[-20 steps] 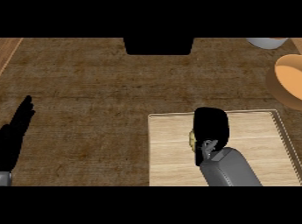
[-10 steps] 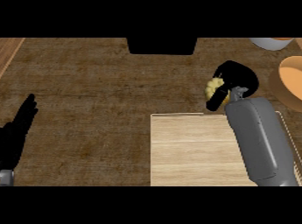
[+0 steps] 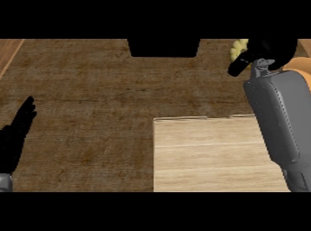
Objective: Pick the squash from the tray and place it in the pot
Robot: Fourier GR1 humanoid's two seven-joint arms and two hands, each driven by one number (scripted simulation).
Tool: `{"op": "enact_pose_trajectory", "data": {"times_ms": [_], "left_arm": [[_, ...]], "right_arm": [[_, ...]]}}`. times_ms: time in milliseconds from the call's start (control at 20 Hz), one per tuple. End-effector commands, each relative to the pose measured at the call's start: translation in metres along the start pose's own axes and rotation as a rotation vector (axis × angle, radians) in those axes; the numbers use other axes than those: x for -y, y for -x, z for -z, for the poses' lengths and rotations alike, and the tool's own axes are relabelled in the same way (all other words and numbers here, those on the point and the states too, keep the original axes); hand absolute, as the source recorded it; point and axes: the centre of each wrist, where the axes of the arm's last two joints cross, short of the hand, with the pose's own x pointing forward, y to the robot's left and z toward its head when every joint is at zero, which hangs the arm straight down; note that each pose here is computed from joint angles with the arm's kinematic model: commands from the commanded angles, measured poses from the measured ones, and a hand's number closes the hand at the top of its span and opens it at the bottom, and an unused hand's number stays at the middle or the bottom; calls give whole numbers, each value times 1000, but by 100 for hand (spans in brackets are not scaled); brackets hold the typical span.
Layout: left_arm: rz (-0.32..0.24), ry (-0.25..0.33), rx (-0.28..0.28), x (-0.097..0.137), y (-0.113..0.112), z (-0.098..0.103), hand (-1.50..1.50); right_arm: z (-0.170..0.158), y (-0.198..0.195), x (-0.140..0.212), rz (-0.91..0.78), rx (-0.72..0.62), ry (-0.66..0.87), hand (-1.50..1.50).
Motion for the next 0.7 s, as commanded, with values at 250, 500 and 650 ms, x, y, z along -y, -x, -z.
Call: {"op": "enact_pose_trajectory", "data": {"times_ms": [250, 500, 650], "left_arm": [[-15, 10, -10, 11, 16, -14, 0], [6, -9, -4, 8, 6, -15, 0], [2, -10, -1, 14, -17, 5, 0]], "right_arm": [[21, 40, 40, 209, -71, 249, 150], [38, 47, 66, 303, -91, 318, 150], [59, 70, 83, 304, -105, 345, 150]]}}
